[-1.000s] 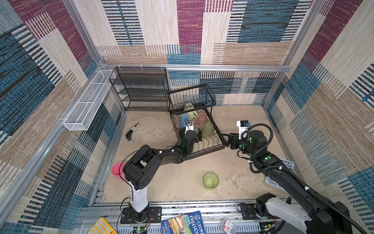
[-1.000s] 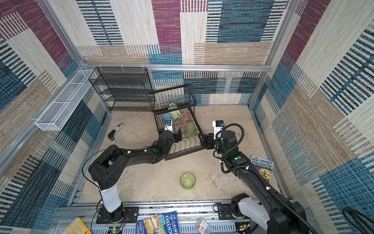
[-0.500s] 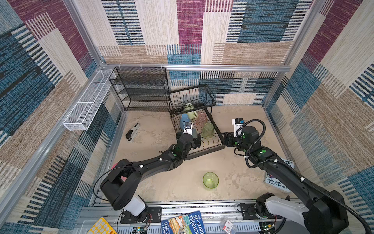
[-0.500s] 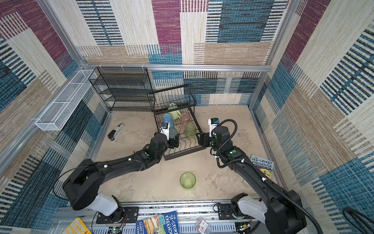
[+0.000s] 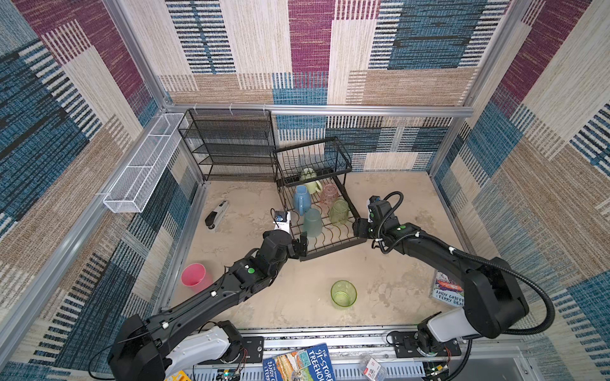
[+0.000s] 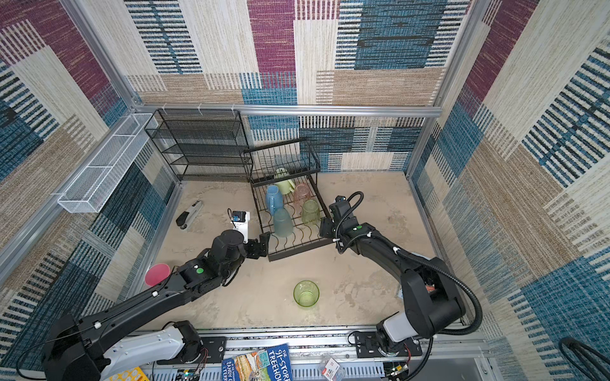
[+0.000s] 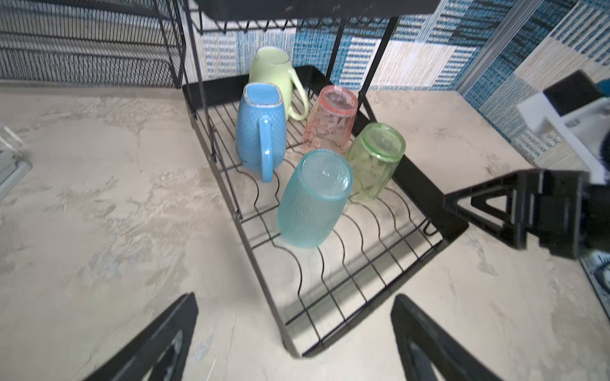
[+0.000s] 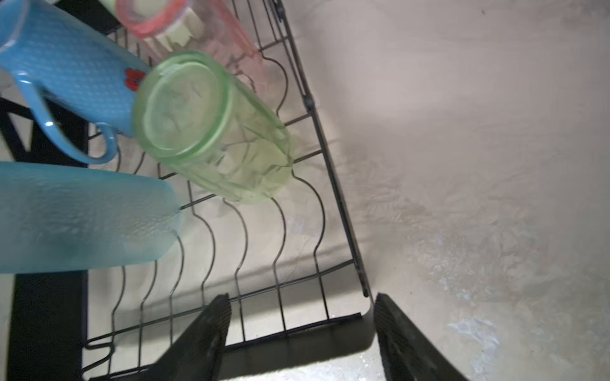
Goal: Load cups into a dish rack
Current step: Place the cup upside down at the dish rack, then rotate the dish rack at the top-center of the table.
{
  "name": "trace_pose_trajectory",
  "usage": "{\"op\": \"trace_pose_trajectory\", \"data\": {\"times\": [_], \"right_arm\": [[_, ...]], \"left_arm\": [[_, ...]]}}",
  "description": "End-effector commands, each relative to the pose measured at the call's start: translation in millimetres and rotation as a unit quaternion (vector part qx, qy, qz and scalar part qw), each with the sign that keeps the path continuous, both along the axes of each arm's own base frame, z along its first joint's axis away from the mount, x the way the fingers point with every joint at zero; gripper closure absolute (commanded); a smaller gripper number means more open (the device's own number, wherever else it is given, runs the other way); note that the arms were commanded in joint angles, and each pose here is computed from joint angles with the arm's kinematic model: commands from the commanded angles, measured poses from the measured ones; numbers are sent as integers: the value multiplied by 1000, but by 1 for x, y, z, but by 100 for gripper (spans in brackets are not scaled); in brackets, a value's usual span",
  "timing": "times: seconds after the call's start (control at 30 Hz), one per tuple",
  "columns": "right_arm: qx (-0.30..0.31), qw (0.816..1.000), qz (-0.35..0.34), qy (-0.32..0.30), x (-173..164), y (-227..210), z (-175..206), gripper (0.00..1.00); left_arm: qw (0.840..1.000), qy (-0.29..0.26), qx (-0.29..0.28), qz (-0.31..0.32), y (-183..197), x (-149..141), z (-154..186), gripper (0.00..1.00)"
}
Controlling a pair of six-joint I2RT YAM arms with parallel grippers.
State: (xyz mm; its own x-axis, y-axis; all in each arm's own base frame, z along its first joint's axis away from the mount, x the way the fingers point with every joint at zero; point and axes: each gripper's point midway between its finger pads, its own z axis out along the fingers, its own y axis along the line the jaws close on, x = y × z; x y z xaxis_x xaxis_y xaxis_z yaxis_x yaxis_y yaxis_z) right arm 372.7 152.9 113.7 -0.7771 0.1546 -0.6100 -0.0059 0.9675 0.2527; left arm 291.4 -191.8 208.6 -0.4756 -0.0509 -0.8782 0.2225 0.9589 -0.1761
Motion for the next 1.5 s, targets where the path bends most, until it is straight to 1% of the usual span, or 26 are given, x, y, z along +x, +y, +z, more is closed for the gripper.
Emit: {"op": "trace_pose_trajectory", "data": {"times": [0.0, 0.23, 0.37, 0.6, 0.8, 0.93, 1.03, 1.13, 1.3, 1.47], "right_arm": [[-4, 1000, -26, 17, 5, -7, -11, 28], [-25, 996, -60, 61, 11, -23, -44, 27], [-34, 990, -108, 88, 4, -45, -58, 27], [-16, 976, -198, 89, -12, -94, -55, 27], [1, 964, -249, 88, -20, -129, -53, 27], [18, 971, -231, 55, -13, -125, -30, 25], [36, 978, -205, 19, -9, -116, -5, 24], [33, 984, -174, -12, -11, -104, 20, 23], [9, 993, -114, -35, -27, -70, 49, 24], [-7, 999, -45, -25, -57, -21, 56, 24]], "left_arm": [[999, 50, 9, 5, 14, -19, -20, 5], [998, 65, 13, -2, 21, -31, -18, 6], [998, 65, 11, -6, 20, -32, -11, 6], [998, 60, 2, -18, 16, -33, 0, 6], [998, 61, -1, -21, 15, -34, 2, 6], [997, 70, 1, -20, 15, -34, -2, 6], [996, 90, 3, -15, 14, -36, -10, 6], [993, 115, 5, -13, 14, -39, -22, 6], [987, 163, 10, -4, 17, -49, -41, 7], [980, 201, 11, 3, 21, -60, -56, 7]]}}
